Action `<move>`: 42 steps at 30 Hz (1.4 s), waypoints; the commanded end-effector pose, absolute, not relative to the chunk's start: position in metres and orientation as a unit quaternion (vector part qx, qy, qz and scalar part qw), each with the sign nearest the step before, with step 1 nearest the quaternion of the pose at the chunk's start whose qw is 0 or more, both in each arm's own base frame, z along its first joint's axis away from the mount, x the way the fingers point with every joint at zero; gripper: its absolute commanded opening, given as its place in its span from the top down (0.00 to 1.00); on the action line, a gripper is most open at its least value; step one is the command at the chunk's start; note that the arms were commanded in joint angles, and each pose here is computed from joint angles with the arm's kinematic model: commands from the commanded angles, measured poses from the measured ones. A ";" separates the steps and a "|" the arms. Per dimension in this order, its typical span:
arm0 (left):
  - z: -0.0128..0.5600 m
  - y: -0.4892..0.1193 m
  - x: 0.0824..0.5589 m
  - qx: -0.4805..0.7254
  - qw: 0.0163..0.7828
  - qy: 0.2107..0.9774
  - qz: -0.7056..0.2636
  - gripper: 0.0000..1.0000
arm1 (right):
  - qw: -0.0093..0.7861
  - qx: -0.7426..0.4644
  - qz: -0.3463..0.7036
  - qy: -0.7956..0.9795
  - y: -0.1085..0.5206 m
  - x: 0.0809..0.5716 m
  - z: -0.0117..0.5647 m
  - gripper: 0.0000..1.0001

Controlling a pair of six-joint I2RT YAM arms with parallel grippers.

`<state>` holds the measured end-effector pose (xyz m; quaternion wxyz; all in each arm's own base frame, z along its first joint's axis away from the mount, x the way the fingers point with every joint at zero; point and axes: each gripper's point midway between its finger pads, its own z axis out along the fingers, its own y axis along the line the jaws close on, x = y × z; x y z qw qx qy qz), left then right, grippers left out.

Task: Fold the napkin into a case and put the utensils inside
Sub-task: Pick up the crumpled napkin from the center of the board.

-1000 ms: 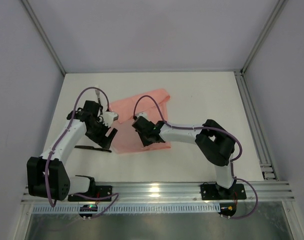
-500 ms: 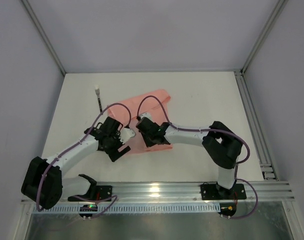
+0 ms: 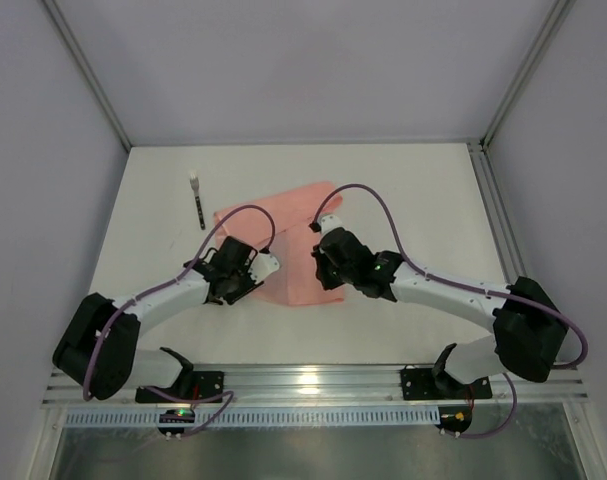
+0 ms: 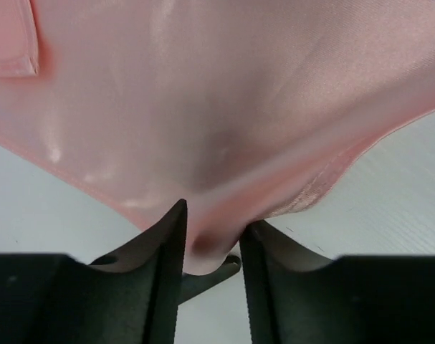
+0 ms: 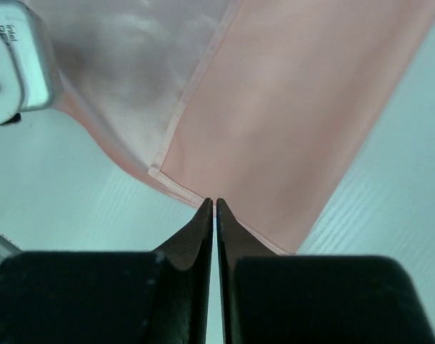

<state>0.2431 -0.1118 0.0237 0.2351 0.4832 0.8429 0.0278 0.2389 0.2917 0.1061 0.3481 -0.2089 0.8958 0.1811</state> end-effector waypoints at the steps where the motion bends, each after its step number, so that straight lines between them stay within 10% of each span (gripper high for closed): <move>1: 0.029 -0.125 0.257 0.480 0.265 0.836 0.020 0.67 | 0.371 -0.195 0.200 0.886 0.285 0.245 0.117 0.92; 3: 0.029 -0.124 0.257 0.483 0.259 0.836 0.023 0.99 | 0.373 -0.185 0.208 0.885 0.288 0.246 0.120 0.84; 12: 0.073 -0.126 0.246 0.489 0.300 0.819 0.001 1.00 | 0.356 -0.171 0.216 0.893 0.349 0.267 0.103 0.46; 23: 0.051 -0.130 0.233 0.491 0.272 0.827 -0.027 1.00 | 0.308 -0.157 0.114 0.931 0.353 0.274 0.031 0.42; 28: 0.052 -0.129 0.231 0.489 0.274 0.828 -0.026 1.00 | 0.283 -0.176 0.057 0.941 0.344 0.265 0.000 0.45; 36: 0.047 -0.119 0.226 0.490 0.269 0.829 -0.012 1.00 | 0.310 -0.168 0.012 0.936 0.323 0.270 0.011 0.96; 42: 0.056 -0.104 0.230 0.487 0.273 0.829 0.027 1.00 | 0.338 -0.150 0.053 0.928 0.320 0.279 0.055 0.96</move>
